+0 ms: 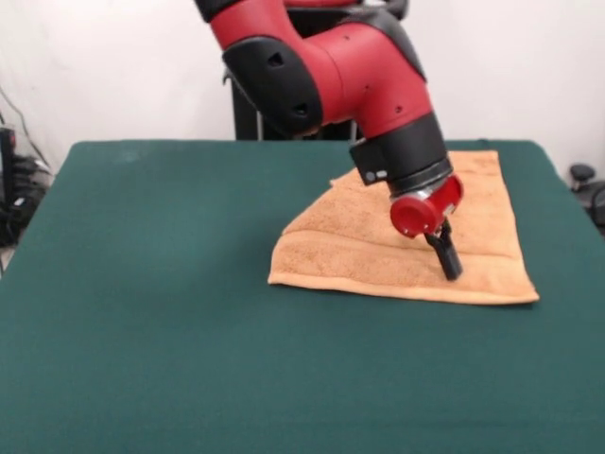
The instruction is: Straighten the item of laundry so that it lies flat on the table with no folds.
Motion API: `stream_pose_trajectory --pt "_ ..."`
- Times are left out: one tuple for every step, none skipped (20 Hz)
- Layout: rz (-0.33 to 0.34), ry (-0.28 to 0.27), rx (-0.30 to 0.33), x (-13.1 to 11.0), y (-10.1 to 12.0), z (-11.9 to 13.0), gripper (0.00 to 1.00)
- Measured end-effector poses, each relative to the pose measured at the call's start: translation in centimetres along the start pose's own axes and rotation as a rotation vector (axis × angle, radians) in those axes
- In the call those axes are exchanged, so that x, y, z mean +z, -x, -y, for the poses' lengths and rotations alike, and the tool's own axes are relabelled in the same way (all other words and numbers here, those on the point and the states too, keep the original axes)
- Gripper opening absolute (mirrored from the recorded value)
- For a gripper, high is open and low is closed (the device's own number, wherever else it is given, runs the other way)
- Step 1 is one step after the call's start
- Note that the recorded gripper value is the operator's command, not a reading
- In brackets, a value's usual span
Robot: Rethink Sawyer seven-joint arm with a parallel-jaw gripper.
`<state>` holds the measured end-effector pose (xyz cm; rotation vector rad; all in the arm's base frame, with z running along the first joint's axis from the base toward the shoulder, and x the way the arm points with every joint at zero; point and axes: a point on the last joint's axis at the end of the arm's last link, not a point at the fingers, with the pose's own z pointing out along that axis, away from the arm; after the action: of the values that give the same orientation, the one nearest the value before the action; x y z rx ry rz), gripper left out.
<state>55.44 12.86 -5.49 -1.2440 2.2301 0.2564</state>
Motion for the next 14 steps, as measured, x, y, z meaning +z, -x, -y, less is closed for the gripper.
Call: stream_pose_trajectory --pt "0.005 0.004 0.008 0.1 -0.1 -0.1 0.0" --pt "0.009 0.006 0.014 0.2 -0.1 -0.1 0.0" --pt "0.013 0.009 0.021 0.4 -0.1 -0.2 0.0" --pt "0.015 0.014 0.03 0.5 -0.1 -0.3 0.0" --pt "0.011 0.017 0.036 0.6 0.0 -0.3 0.0" --pt "0.002 0.022 0.045 0.7 0.1 -0.4 0.0" --pt "-0.013 0.028 0.055 0.9 0.2 -0.4 0.0" --pt "-0.03 0.033 0.068 1.0 0.3 -0.4 0.0" --pt "-0.062 0.039 0.093 1.0 0.7 -0.2 0.0" --pt "-0.069 0.041 0.098 1.1 0.9 -0.2 0.0" --pt "-0.092 0.045 0.112 1.1 1.2 -0.1 0.0" --pt "-0.112 0.049 0.118 1.1 1.4 0.0 0.0" --pt "-0.119 0.05 0.12 1.1 1.5 0.0 0.0" --pt "-0.159 0.054 0.12 1.4 2.2 0.1 0.0"
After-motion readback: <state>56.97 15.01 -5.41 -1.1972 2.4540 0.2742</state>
